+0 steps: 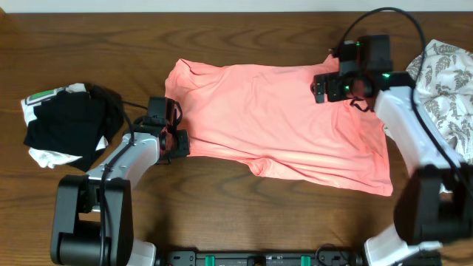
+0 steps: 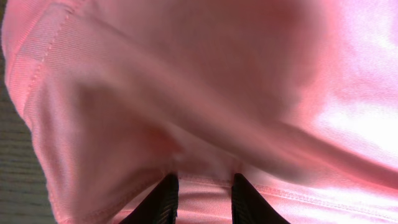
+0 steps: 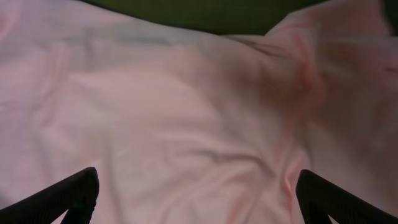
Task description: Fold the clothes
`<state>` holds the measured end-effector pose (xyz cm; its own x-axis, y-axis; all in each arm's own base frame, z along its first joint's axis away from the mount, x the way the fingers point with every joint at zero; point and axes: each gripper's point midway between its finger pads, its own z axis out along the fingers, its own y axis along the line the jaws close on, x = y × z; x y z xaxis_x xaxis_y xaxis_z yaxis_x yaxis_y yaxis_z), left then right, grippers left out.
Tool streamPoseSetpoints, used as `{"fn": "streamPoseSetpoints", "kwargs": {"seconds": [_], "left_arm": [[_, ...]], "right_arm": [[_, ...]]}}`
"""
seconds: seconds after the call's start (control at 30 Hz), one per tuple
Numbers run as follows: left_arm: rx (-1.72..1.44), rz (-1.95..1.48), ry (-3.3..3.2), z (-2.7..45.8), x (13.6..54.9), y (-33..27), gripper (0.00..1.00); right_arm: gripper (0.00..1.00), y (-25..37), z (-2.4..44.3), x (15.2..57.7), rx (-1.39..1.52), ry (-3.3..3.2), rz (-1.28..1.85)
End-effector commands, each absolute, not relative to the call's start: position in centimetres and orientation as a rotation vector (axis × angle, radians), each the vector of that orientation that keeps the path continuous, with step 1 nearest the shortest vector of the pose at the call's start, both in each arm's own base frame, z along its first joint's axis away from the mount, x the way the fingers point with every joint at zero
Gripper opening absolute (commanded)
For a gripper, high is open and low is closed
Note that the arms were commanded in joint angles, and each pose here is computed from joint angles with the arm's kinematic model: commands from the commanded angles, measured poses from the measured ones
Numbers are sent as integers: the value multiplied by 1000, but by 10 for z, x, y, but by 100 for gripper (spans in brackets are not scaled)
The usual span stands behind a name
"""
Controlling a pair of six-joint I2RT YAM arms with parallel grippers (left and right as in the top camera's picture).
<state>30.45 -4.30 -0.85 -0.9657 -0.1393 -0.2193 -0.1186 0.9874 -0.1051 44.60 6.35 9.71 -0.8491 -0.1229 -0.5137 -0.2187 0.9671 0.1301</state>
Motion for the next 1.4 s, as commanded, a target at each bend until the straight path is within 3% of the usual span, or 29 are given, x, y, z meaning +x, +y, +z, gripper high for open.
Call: {"fn": "streamPoseSetpoints", "kwargs": {"seconds": [0.0,0.2,0.63,0.83,0.97,1.37], "left_arm": [[-250,-48,3131,-54,242,-31,30],[-250,-48,3132,-54,242,-31,30],[-250,-48,3131,-54,242,-31,31],[-250,-48,3131,-54,242,-31,31],[-250,-48,3131,-54,242,-31,31],[-250,-48,3132,-54,242,-31,31]], "right_arm": [[99,60,42,448,-271,2684,239],[98,39,-2,468,-204,2686,193],[99,-2,47,505,-41,2611,167],[82,-38,46,495,152,2629,278],[63,-49,41,484,238,2660,354],[55,-29,-6,449,337,2821,605]]}}
